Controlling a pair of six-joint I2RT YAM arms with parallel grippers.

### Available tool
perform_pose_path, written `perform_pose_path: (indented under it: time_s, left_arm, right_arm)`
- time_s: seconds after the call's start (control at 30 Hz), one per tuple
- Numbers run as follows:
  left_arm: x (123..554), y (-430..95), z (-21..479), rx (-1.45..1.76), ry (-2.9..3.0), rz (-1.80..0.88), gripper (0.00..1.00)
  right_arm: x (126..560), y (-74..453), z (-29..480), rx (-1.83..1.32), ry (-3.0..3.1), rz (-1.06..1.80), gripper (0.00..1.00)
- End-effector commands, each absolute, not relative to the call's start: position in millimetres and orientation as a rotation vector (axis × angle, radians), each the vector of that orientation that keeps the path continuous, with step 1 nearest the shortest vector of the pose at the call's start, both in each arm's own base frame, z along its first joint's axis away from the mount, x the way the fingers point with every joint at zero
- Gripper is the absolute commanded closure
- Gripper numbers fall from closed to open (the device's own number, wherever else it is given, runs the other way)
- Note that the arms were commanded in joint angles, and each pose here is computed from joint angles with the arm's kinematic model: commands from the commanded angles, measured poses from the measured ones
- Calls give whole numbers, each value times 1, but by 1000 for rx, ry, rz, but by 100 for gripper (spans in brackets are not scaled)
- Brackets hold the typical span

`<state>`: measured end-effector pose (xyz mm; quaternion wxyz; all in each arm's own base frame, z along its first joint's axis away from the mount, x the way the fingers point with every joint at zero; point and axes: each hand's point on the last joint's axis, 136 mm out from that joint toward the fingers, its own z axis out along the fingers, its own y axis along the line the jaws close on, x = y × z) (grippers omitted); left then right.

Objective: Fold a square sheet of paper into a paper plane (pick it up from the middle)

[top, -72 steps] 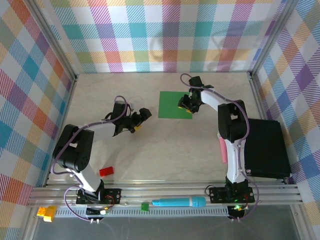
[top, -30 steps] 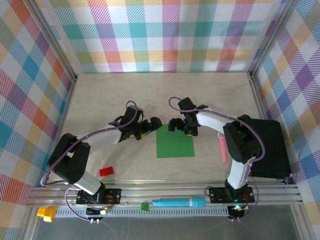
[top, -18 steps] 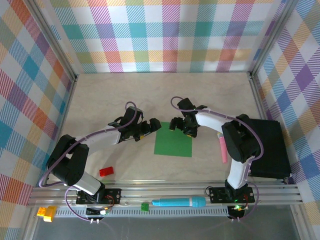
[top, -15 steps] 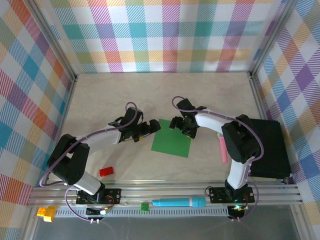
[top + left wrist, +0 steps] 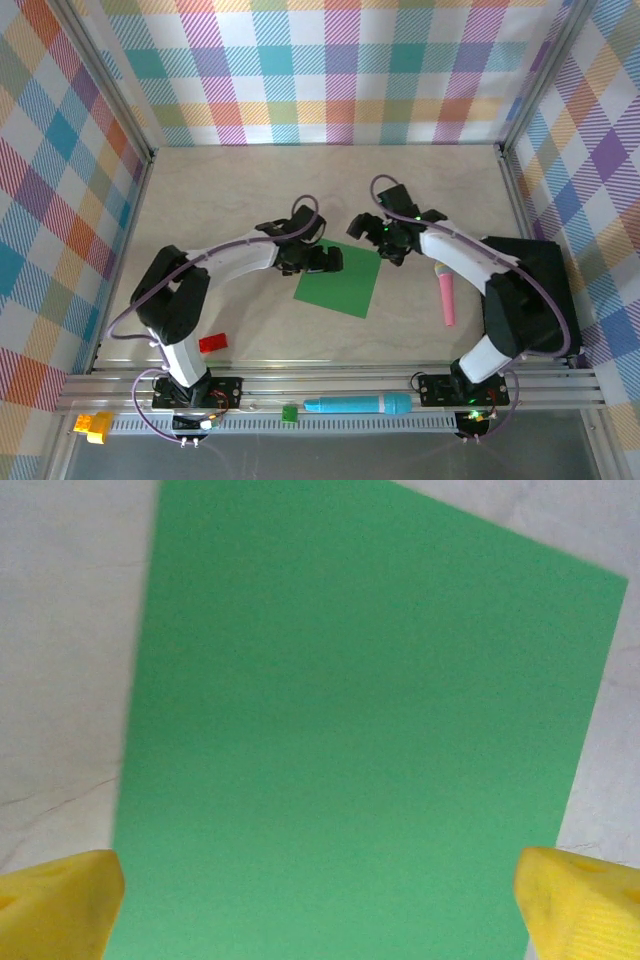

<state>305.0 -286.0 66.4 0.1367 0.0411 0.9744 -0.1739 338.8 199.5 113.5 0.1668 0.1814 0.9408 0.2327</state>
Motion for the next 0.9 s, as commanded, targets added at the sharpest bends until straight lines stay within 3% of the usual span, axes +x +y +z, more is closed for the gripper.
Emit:
perform_pose_path:
  time_s: [0.0,0.43,0.87]
  left_arm:
    - [288,-282,50,307,2912,-271,2]
    - [294,-325,31,520,2941,-5,7]
    - [292,-319,-1,504,2997,124,12]
  right_arm:
    - [327,171,102,465,2709,605,1]
    - [312,126,92,552,2704,591,1]
    - [308,121,84,571,2722,570,1]
